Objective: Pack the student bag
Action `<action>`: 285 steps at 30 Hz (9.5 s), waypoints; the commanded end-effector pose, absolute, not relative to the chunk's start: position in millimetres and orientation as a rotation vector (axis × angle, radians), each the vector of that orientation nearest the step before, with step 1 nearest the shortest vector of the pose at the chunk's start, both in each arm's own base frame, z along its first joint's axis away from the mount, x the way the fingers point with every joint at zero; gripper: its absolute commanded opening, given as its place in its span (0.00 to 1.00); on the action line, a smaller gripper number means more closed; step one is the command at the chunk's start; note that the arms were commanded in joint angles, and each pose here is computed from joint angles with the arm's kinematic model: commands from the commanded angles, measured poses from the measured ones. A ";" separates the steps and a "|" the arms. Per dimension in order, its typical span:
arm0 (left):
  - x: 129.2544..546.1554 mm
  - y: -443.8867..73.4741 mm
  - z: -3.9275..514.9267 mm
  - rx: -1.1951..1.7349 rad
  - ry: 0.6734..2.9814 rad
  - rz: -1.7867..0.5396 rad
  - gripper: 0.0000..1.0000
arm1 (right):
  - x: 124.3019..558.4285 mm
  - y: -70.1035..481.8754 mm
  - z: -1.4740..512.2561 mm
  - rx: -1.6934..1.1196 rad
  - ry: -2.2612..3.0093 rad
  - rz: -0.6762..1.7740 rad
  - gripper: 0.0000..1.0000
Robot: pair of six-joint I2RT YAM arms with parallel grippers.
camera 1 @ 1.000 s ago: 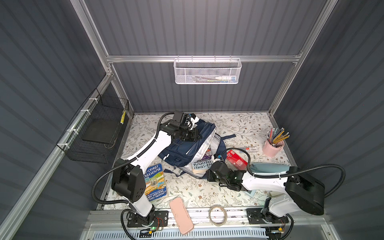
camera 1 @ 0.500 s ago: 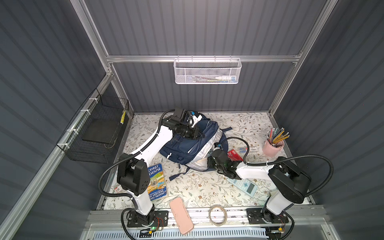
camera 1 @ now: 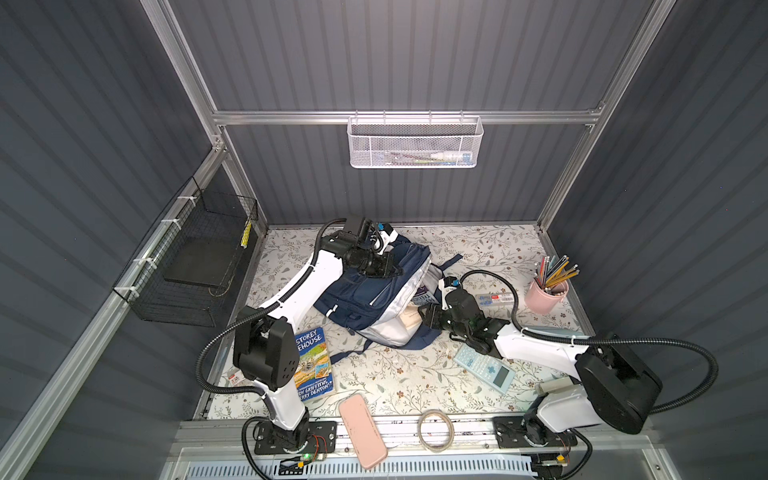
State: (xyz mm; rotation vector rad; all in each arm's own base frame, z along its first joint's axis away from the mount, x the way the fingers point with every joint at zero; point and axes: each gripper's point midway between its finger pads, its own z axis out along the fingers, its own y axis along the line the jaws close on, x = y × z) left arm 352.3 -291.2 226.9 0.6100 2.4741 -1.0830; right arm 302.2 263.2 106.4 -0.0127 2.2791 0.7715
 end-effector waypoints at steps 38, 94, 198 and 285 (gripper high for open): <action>339.9 -303.2 238.0 0.616 2.388 -1.305 0.00 | 367.2 302.6 51.4 0.043 2.463 1.437 0.35; 362.9 -283.2 271.3 0.539 2.308 -1.426 0.00 | 423.3 343.7 105.2 0.245 2.314 1.123 0.62; 212.5 -6.2 85.6 -1.062 2.455 -0.183 0.55 | 185.0 489.1 74.3 -0.502 2.770 1.336 0.00; 275.9 -347.0 91.3 0.999 2.385 0.006 0.59 | 205.8 136.1 203.3 0.289 2.295 1.043 0.00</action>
